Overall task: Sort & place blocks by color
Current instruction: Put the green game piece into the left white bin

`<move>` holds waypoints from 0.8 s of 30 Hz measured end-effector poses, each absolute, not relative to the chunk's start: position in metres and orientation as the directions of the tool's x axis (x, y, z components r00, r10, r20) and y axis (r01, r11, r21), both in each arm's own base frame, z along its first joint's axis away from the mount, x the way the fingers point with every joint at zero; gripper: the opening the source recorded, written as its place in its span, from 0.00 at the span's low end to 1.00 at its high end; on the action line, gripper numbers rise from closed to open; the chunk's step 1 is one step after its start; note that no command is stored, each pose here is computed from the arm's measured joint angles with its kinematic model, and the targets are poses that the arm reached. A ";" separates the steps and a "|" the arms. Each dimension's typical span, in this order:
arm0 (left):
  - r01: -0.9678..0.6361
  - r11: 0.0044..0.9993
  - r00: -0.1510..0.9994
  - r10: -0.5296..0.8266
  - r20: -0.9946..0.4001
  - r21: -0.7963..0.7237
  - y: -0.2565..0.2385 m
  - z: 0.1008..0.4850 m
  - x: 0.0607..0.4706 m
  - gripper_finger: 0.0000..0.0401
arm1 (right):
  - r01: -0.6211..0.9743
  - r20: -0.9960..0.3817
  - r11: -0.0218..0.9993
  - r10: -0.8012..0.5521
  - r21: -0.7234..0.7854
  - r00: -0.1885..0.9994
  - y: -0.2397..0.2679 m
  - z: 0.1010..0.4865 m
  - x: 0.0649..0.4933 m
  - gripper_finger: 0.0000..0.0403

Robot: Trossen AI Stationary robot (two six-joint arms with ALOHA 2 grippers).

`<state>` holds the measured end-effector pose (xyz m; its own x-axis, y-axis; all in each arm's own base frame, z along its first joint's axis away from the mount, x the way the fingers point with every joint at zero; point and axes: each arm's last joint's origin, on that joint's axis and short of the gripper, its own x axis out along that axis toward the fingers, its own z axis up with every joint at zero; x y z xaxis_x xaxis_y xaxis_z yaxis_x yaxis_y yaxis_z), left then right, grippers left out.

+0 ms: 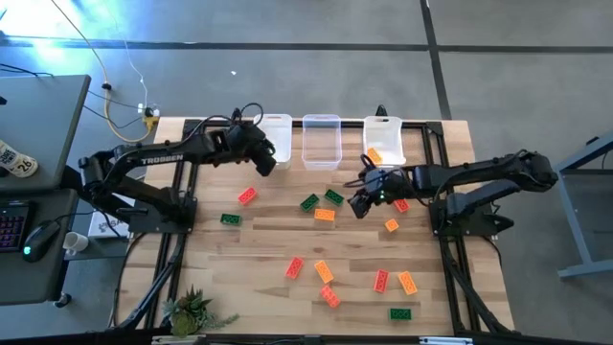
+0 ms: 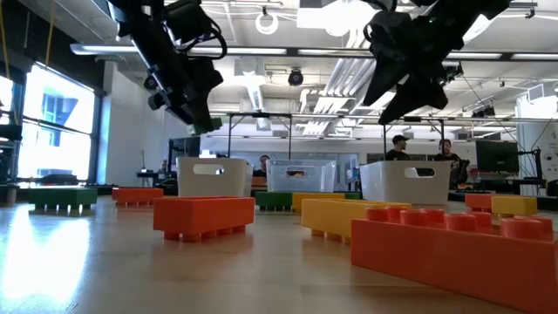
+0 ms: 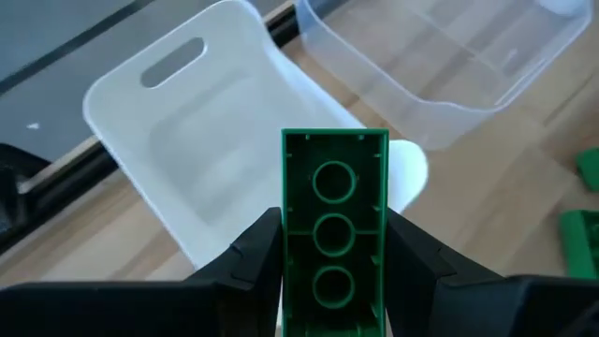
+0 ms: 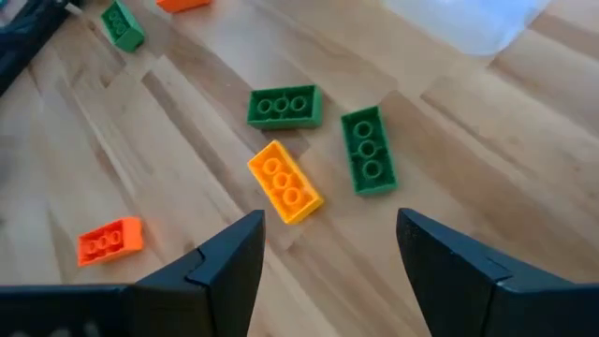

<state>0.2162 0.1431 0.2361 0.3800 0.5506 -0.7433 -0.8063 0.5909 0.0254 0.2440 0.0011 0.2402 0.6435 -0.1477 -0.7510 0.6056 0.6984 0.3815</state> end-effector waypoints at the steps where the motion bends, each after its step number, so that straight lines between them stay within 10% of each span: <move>1: -0.811 0.585 0.379 0.554 -0.741 0.023 0.145 0.236 0.215 0.28 | 0.604 -0.750 0.699 -0.146 0.383 0.645 0.004 0.240 0.244 0.57; 12: -0.839 0.544 0.367 0.554 -0.747 -0.009 0.167 0.223 0.217 0.30 | 0.634 -0.813 0.689 -0.112 0.351 0.572 0.033 0.234 0.233 0.57; 24: -0.846 0.532 0.369 0.588 -0.720 0.001 0.178 0.221 0.219 0.32 | 0.870 -0.948 0.484 -0.221 0.096 0.228 0.037 0.219 0.195 0.57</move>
<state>0.2189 0.1776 0.2205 0.3689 0.5880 -0.7199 -0.8465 0.5325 0.0012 0.1954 0.0369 0.2194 0.2279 -0.2211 -0.9482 0.8696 0.4842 0.0962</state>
